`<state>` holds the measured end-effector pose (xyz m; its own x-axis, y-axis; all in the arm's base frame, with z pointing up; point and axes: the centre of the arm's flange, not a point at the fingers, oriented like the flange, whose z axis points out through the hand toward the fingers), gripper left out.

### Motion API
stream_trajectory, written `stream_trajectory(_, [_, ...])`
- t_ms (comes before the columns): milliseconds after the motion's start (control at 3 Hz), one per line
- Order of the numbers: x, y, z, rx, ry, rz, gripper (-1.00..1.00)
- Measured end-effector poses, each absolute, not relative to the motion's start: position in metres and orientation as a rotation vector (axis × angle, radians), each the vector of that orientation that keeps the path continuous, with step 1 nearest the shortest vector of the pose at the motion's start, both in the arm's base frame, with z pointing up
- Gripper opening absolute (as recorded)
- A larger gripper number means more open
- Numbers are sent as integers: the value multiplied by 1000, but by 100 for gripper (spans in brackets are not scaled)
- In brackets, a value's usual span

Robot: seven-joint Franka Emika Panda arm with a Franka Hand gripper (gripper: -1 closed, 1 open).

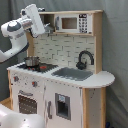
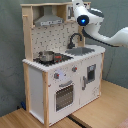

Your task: Play with the kitchen

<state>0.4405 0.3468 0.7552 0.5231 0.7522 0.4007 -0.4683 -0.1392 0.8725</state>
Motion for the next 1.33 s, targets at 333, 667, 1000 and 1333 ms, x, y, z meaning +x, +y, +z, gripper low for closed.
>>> stream_trajectory(333, [414,359,755,1323,322,1065,100])
stream_trajectory(667, [388,381,739,1292,386,1051,100])
stream_trajectory(1000, [371,400,709,1246,461,1020,100])
stream_trajectory(1333, [365,429,665,1174,570,981,100])
